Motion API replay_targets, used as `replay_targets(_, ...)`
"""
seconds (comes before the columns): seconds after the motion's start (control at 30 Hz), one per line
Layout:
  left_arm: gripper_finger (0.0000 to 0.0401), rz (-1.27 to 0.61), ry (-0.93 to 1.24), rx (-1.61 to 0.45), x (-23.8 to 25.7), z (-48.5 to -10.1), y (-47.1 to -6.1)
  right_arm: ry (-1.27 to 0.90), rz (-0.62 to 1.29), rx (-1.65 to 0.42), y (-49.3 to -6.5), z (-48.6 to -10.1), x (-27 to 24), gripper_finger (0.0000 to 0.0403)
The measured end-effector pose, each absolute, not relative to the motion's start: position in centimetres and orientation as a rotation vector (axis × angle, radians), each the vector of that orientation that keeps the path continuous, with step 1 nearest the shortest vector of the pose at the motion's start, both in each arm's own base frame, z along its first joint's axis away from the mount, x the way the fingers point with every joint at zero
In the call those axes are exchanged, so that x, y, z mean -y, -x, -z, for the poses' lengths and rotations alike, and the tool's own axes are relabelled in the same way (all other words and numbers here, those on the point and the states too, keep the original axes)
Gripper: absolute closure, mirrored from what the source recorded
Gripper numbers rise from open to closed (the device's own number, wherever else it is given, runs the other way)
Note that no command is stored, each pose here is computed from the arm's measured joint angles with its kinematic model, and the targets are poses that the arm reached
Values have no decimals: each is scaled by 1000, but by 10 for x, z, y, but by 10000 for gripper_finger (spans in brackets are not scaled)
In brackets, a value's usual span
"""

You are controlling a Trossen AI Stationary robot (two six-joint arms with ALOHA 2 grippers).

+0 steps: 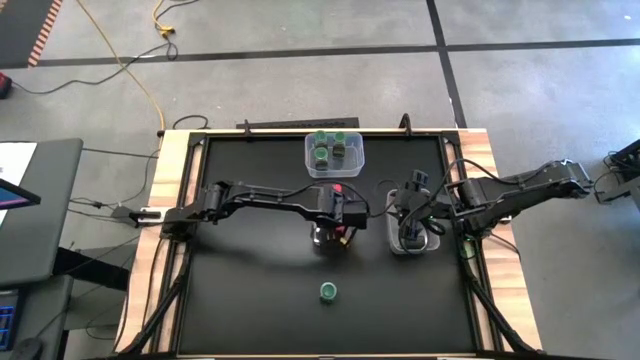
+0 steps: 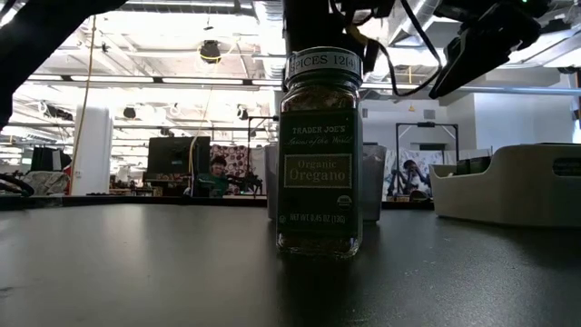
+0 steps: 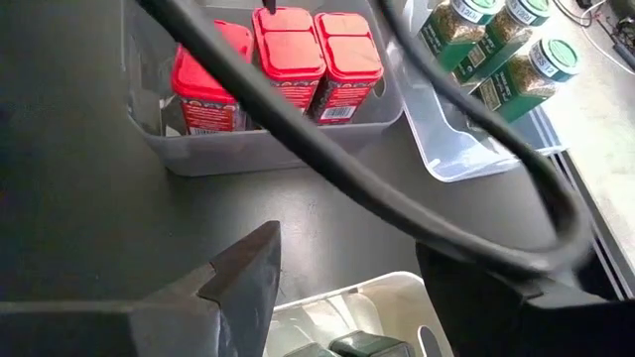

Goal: Sort spices by type
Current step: Put the red seasoning can into the black transparent bin, then put the green seasoning bottle into the transparent bin

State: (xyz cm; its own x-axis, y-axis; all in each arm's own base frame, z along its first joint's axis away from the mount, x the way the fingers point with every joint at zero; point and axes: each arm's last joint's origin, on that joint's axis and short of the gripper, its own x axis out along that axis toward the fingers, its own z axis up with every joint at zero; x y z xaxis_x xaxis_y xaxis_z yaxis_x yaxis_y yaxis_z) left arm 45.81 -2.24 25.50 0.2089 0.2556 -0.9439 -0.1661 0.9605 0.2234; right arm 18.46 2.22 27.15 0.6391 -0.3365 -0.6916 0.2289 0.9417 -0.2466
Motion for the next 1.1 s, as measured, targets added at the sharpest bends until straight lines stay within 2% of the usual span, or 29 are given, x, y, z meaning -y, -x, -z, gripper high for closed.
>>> replay_targets(0.33, 120, -301, -39, -1264, 33, -298, -449, 136, 323, -805, -185, -272, -22, 137)
replay_targets(0.43, 120, -295, -53, -1313, 36, -311, -432, 132, 323, -795, -186, -273, -23, 137)
replay_targets(0.53, 120, -372, 15, -1371, 40, -316, -419, 126, 325, -783, -187, -274, -22, 137)
replay_targets(0.6, 120, -395, 48, -1348, 43, -314, -421, 118, 329, -765, -189, -275, -22, 137)
replay_targets(0.7, 120, -364, -26, -1325, 55, -310, -423, 99, 329, -714, -192, -278, -22, 137)
replay_targets(0.83, 120, -400, -169, -1311, 79, -280, -424, 81, 307, -643, -196, -284, -27, 137)
replay_targets(0.93, 120, -393, -199, -1343, 92, -257, -418, 70, 281, -592, -199, -287, -32, 137)
replay_targets(1.1, 120, -365, -149, -1246, 94, -263, -390, 39, 248, -491, -203, -296, -39, 137)
